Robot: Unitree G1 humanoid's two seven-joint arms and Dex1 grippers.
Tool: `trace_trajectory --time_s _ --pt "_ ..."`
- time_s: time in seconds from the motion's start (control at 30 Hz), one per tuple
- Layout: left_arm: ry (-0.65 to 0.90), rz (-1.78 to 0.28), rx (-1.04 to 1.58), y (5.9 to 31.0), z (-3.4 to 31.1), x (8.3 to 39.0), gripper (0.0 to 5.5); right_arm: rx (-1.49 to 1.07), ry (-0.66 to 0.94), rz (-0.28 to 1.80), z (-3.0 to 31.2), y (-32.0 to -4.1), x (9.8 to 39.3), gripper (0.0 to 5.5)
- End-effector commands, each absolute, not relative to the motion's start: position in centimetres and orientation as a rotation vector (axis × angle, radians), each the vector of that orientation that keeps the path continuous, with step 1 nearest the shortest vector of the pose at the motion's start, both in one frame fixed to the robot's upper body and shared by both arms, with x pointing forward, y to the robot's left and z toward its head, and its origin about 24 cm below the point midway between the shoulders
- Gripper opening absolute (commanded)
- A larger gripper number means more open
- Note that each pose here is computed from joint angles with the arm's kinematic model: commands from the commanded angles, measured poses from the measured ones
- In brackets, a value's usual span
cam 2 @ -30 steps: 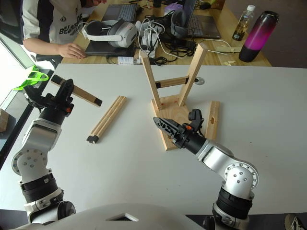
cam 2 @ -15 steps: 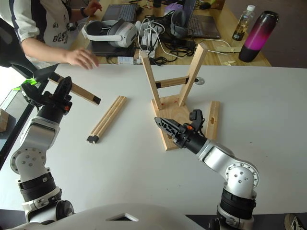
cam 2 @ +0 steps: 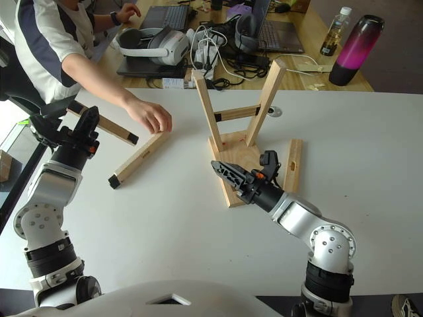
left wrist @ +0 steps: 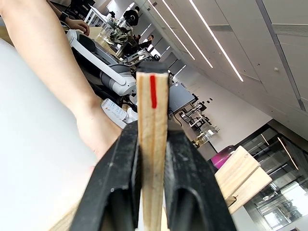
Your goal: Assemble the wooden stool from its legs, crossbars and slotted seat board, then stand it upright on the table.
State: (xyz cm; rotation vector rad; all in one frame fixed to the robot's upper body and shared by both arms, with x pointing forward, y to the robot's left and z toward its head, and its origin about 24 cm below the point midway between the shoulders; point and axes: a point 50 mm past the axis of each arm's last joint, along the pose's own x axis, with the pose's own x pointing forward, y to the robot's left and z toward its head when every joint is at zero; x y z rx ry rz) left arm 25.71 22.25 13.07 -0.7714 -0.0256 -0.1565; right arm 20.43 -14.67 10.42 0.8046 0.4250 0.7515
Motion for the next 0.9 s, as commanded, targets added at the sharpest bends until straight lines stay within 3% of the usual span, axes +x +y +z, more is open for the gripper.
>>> trace_trajectory --time_s 0.03,0.3,0.53,0.8,0.9 --pt "-0.021 -0.165 -0.748 22.3 13.4 25.9 0.39 0.802 0.429 0.751 10.5 -14.7 20.3 3.32" --pt "-0.042 -0.280 -0.340 23.6 11.8 27.7 0.39 0.795 0.442 0.757 10.5 -14.8 20.6 3.32" --pt "-0.030 -0.461 0.046 25.6 7.7 29.2 0.39 0.698 0.507 0.789 11.0 -16.6 22.0 3.32" --pt "-0.180 -0.564 0.162 22.7 8.4 30.6 0.39 0.670 0.553 0.779 11.6 -18.8 23.7 3.32" --pt "-0.155 -0.635 0.116 21.5 7.7 30.5 0.39 0.654 0.570 0.781 11.9 -19.2 24.0 3.32"
